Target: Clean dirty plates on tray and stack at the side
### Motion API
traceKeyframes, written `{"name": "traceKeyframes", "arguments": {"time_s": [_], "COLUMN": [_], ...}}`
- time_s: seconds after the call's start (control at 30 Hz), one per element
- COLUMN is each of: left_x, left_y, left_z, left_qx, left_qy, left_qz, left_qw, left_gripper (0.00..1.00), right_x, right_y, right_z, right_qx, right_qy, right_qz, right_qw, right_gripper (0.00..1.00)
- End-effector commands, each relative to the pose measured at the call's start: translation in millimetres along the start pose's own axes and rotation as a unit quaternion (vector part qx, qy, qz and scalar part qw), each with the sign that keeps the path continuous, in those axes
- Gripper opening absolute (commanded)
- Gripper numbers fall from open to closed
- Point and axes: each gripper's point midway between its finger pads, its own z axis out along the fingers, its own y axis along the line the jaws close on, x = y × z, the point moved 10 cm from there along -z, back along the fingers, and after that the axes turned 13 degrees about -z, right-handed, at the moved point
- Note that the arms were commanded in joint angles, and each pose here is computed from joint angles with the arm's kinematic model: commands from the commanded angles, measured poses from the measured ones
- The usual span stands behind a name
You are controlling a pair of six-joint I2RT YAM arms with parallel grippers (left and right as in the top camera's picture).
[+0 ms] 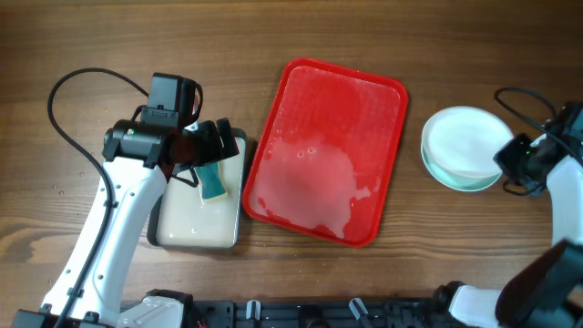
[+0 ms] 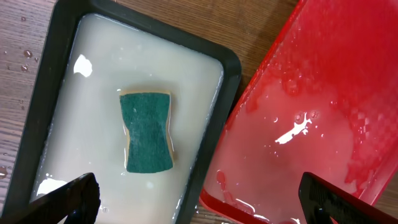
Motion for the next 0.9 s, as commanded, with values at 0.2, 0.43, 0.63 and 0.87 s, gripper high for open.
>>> {"name": "traceKeyframes", "arguments": {"time_s": [0.2, 0.43, 0.63, 0.87], "left_x": [-3, -3, -3, -3], "left_y": [-1, -1, -1, -1], "left_z": [-5, -5, -5, -5], "left_qx": [0.011, 0.010, 0.010, 0.010], "left_qy": [-0.004, -0.003, -0.003, -0.003], "left_qz": [0.001, 0.001, 0.001, 0.001], "left_qw": [1.000, 1.000, 1.000, 1.000], "left_gripper": [1.00, 1.00, 1.00, 1.00], "right_x": [19, 118, 151, 144], "right_y": [58, 96, 77, 66], "right_z": [-88, -205, -231, -231], "right_qx": [-0.296, -0.397, -0.403, -0.293], "right_qy": [-0.052, -0.157, -0.161, -0.330], "right_qz": [-0.117, -0.266, -0.140, -0.200], "right_qw": [0.947, 0.864, 0.890, 0.875], "right_gripper": [0.57, 1.00, 1.00, 1.00]}}
